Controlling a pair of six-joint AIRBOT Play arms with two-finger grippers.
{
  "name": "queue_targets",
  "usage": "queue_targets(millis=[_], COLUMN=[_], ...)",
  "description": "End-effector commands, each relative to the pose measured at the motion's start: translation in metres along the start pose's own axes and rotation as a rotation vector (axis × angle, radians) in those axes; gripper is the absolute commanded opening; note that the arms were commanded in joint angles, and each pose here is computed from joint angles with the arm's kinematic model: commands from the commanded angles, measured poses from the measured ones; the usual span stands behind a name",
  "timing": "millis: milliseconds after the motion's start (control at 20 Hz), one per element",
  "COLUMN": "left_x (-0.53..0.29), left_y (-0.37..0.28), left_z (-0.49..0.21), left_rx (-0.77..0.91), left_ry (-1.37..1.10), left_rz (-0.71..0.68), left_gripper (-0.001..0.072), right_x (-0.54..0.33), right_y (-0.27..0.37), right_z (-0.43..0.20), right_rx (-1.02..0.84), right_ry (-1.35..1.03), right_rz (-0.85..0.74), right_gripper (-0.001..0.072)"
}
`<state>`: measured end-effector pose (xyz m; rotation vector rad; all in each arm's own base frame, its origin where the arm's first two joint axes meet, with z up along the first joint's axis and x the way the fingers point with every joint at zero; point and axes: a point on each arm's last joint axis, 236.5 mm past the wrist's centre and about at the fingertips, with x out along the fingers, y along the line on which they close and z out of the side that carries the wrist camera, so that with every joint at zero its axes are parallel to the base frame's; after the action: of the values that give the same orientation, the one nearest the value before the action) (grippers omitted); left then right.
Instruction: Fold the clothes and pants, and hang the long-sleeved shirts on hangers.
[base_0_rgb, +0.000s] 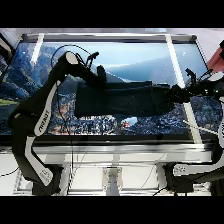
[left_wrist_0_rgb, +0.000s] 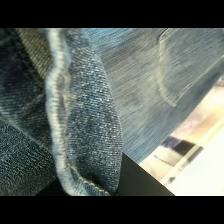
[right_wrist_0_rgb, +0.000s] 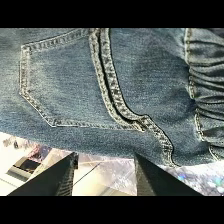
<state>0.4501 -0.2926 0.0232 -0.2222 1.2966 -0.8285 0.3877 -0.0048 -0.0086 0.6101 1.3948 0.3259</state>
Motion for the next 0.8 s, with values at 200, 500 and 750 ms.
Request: queue_targets(millis=[200,500,750], left_x=[0.035,0.024,0.022], left_y=[-0.008,-0.057,-0.061], left_z=[0.016,0.031,0.032], left_rx=[-0.042,-0.02,-0.021], left_ry=[-0.052,-0.119,-0.12], left_rz=[-0.093,-0.306,-0.323], left_gripper=[0.0353,0.0358,0.0358], right_x=[0.0,0.0,0.0], right_y=[-0.002,-0.001,0.001], right_z=[-0.001,-0.003,-0.011], right_rx=[-0.003,-0.003,-0.003], right_ry=[0.006,0.013,0.047], right_rz=[-0.009,-0.007,0.004], right_gripper=[0.0401,0.0401,0.0401])
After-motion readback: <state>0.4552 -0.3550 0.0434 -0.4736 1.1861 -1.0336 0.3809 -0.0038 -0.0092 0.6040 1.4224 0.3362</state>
